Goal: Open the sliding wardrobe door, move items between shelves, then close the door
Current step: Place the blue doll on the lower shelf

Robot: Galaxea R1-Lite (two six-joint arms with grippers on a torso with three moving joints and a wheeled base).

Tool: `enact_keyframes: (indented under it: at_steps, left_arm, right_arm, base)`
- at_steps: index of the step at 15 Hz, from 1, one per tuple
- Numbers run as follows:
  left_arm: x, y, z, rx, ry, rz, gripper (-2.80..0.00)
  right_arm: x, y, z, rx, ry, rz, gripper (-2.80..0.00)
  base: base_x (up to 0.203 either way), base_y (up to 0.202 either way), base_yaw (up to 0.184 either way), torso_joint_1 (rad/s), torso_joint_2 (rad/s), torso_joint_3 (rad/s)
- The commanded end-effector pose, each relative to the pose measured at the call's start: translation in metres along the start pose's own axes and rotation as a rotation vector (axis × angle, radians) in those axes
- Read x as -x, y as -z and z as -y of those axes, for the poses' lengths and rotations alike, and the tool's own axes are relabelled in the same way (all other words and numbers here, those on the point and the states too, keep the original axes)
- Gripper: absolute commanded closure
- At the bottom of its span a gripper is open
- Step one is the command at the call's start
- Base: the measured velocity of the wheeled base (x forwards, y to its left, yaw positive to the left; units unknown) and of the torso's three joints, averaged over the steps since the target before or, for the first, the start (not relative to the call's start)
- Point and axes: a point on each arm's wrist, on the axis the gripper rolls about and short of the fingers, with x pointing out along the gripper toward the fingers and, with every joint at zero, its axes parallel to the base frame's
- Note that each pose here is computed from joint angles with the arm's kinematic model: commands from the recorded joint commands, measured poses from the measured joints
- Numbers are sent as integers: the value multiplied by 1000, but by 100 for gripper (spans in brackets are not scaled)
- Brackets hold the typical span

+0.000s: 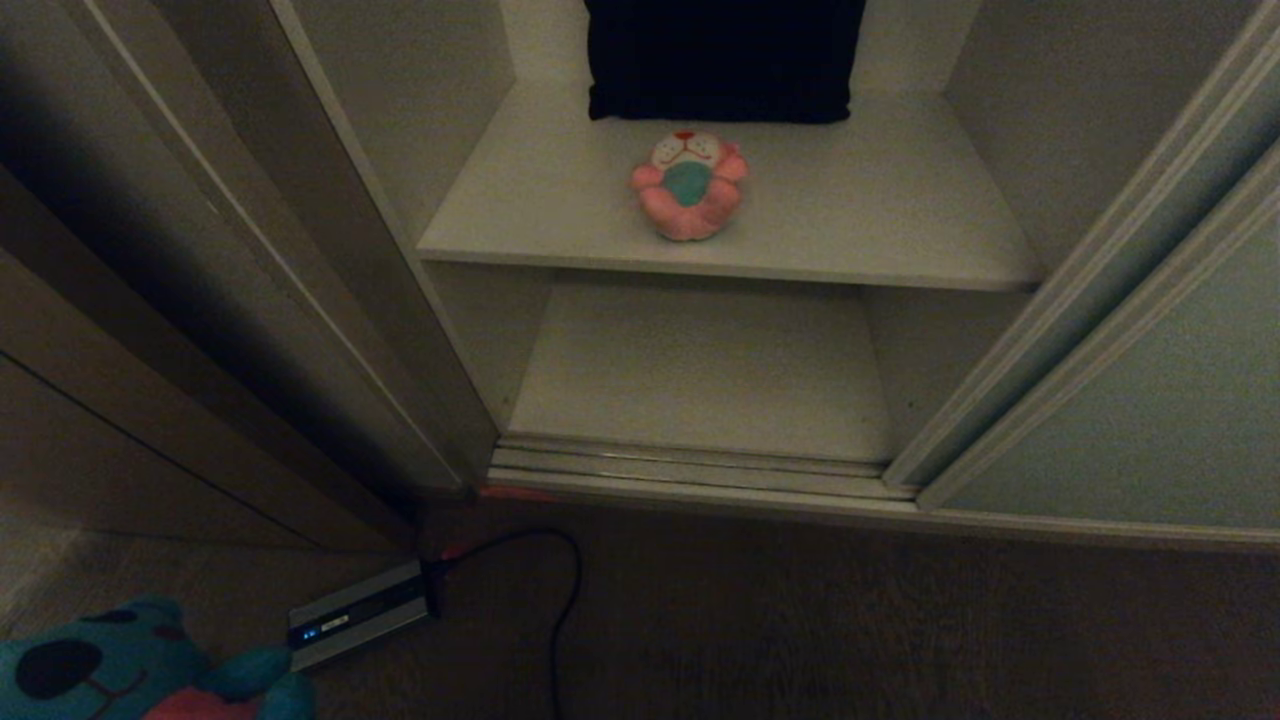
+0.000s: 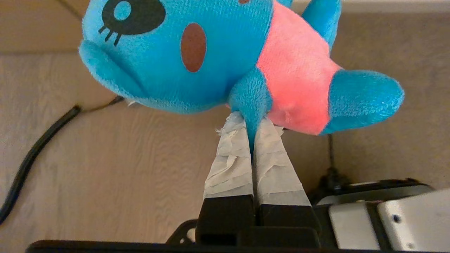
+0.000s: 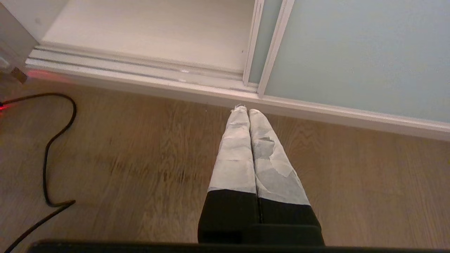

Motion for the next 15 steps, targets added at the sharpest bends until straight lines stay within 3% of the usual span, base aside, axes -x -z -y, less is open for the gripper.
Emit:
enact_keyframes:
  at_steps: [1, 15]
  left_arm:
    - [-3, 2, -1, 4, -5, -21, 0]
    - [-14, 21, -2, 26, 24, -127, 0]
  right_arm:
    - [0, 1, 0, 1, -1, -4, 0]
    - [0, 1, 0, 1, 0, -6, 0]
  base:
    - [0, 0, 0, 3, 2, -157]
    - [0, 0, 0, 3, 2, -194]
